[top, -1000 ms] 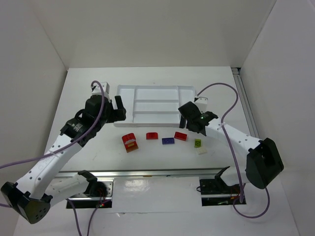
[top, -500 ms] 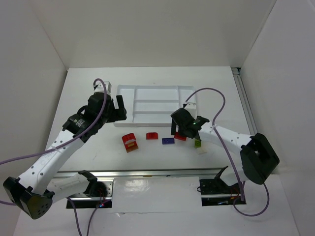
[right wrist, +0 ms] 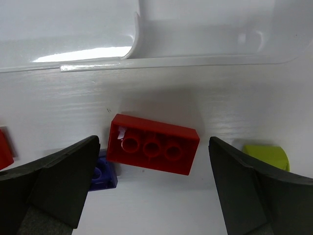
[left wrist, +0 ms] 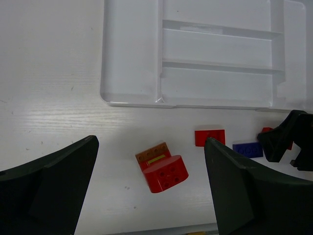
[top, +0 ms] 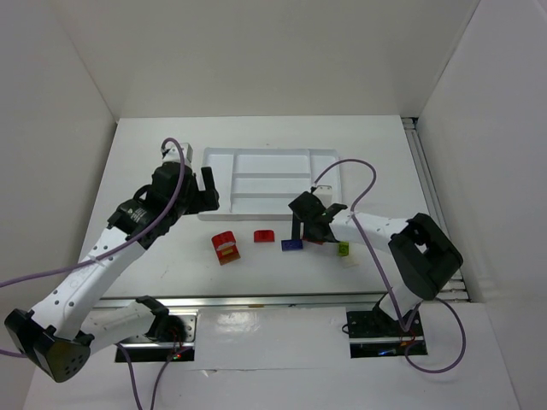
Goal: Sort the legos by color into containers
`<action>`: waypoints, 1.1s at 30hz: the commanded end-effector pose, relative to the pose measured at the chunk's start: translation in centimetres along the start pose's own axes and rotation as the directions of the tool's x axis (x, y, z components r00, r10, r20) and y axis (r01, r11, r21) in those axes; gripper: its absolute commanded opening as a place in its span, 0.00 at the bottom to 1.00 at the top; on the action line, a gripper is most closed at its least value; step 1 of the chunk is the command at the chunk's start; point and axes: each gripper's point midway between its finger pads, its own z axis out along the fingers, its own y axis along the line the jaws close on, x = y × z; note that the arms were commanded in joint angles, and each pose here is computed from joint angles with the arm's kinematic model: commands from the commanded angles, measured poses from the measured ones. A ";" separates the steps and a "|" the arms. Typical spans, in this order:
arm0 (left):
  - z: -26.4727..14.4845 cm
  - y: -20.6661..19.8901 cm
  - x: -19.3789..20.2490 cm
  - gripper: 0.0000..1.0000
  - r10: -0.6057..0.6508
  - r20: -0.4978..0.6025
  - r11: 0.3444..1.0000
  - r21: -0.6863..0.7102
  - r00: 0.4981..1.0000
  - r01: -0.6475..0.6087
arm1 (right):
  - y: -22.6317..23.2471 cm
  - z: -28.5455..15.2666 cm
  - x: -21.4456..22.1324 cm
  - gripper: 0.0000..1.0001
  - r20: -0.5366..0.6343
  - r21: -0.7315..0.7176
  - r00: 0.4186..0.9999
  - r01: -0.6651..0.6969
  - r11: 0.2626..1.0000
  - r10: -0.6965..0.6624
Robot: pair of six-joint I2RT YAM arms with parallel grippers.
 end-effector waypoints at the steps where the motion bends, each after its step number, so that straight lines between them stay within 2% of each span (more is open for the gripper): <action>1: -0.5 0.1 -0.5 1.00 -0.012 0.028 1.000 0.004 1.000 0.012 | 1.1 0.6 -0.6 0.99 0.030 -0.014 0.999 -0.040 0.999 0.040; 4: -0.3 0.1 -0.3 1.00 -0.009 0.020 1.000 0.000 1.000 0.009 | 1.5 0.8 -0.6 0.99 0.029 -0.030 0.998 -0.053 0.998 0.054; 7: -0.3 0.1 -0.3 1.00 -0.009 0.020 1.000 0.000 1.000 0.009 | 1.6 1.0 -0.2 0.90 0.015 -0.030 0.999 -0.048 0.998 0.049; 8: -0.3 0.2 -0.4 1.00 -0.009 0.025 1.000 -0.009 1.000 0.009 | 1.9 0.7 -0.3 0.83 0.021 -0.041 0.998 -0.053 0.998 0.054; 13: -0.4 0.1 -0.8 1.00 -0.012 0.034 1.000 -0.004 0.999 0.012 | 1.7 -1.8 -2.5 0.65 0.105 -0.036 0.991 -0.081 0.996 0.084; 17: -0.2 0.1 -0.7 1.00 -0.009 0.027 1.000 -0.008 1.000 0.009 | 2.2 -5.8 -5.9 0.64 0.201 -0.088 0.974 -0.088 0.992 0.104; 22: 0.4 0.3 0.4 1.00 -0.013 -0.015 0.999 -0.029 1.000 0.013 | 2.0 -7.1 -11.4 0.64 0.296 -0.081 0.951 -0.062 0.995 0.083; 25: 0.6 1.0 1.4 1.00 -0.028 -0.050 0.997 -0.070 0.998 0.024 | 2.2 -4.9 -13.9 0.64 0.284 -0.060 0.958 -0.027 0.998 0.043; 26: 0.8 1.3 1.7 1.00 -0.033 -0.062 0.995 -0.091 0.998 0.027 | 2.7 -5.2 -16.3 0.64 0.313 -0.068 0.948 -0.042 0.997 0.061; 28: 0.6 1.7 2.4 1.00 -0.035 -0.089 0.994 -0.108 0.995 0.026 | 3.7 -3.0 -17.4 0.64 0.298 -0.056 0.954 -0.022 0.998 0.038; 29: 0.5 1.3 2.6 1.00 -0.047 -0.097 0.995 -0.094 0.994 0.038 | 4.5 -3.3 -19.9 0.64 0.336 -0.073 0.941 -0.028 0.997 0.051; 31: 0.6 1.2 3.2 0.97 -0.045 -0.117 0.996 -0.081 0.992 0.036 | 5.5 -0.6 -20.6 0.64 0.315 -0.052 0.949 -0.013 0.999 0.029; 32: 0.5 1.2 3.6 0.97 -0.032 -0.136 0.997 -0.078 0.990 0.022 | 6.0 -0.8 -22.9 0.65 0.347 -0.065 0.937 -0.025 0.998 0.046; 33: 0.4 1.4 3.8 0.97 -0.032 -0.136 0.997 -0.078 0.990 0.022 | 6.6 -0.4 -23.4 0.65 0.350 -0.067 0.936 -0.026 0.997 0.047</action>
